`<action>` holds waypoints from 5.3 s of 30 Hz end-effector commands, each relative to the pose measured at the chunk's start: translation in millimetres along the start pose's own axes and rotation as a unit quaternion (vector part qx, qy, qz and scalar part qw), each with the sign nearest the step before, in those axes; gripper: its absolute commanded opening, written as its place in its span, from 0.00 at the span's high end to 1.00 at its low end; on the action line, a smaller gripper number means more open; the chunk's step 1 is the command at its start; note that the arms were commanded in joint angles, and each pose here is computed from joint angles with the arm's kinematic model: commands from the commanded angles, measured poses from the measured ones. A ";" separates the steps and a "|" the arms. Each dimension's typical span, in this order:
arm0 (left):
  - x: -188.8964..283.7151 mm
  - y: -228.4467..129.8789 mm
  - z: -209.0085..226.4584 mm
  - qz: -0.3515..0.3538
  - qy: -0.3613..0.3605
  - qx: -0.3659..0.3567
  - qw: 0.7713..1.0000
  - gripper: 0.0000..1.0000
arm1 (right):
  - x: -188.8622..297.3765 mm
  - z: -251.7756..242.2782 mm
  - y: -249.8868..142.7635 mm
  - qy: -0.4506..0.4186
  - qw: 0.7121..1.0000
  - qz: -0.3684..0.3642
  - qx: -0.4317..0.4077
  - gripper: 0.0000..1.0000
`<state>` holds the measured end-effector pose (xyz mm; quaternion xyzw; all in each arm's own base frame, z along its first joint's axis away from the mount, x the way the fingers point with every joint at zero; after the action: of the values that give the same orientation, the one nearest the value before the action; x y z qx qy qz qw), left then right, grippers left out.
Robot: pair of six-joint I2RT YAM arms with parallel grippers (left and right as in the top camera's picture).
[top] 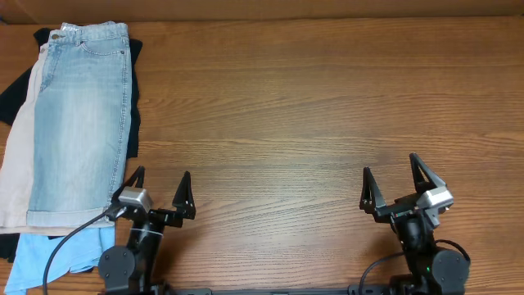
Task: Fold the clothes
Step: 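Move the left gripper over the denim shorts on the clothes stack, then lower the left gripper and pinch the waistband of the denim shorts, then lift the denim shorts with the left gripper and drag them to table center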
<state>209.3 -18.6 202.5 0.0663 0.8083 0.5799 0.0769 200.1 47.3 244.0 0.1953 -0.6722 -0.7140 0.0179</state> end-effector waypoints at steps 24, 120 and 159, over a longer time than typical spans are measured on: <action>-93.8 147.1 4.5 0.352 0.127 -0.045 0.926 0.00 | -104.2 24.2 119.4 0.101 0.950 0.274 -0.109 0.00; -189.0 -66.2 218.9 0.648 0.332 -0.035 0.685 0.96 | -144.8 12.7 -73.5 0.089 0.794 0.557 -0.229 0.31; -247.8 -118.1 -280.1 0.615 -0.262 -0.097 0.737 0.89 | -58.5 -116.4 82.2 -0.160 0.853 0.410 -0.280 0.35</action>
<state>411.9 -323.4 224.9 0.6560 0.4986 0.5604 -0.0836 277.3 -42.9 324.6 -0.2311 -0.4449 -0.8184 0.2807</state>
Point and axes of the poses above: each gripper's point midway between its finger pads, its own x axis back along the fingers, its own z axis along the line the jaws close on, y = z × x, the point moved 3 cm from there along x, back along the fingers, and after that the axes turned 5 degrees about x, right-handed, at the moved point
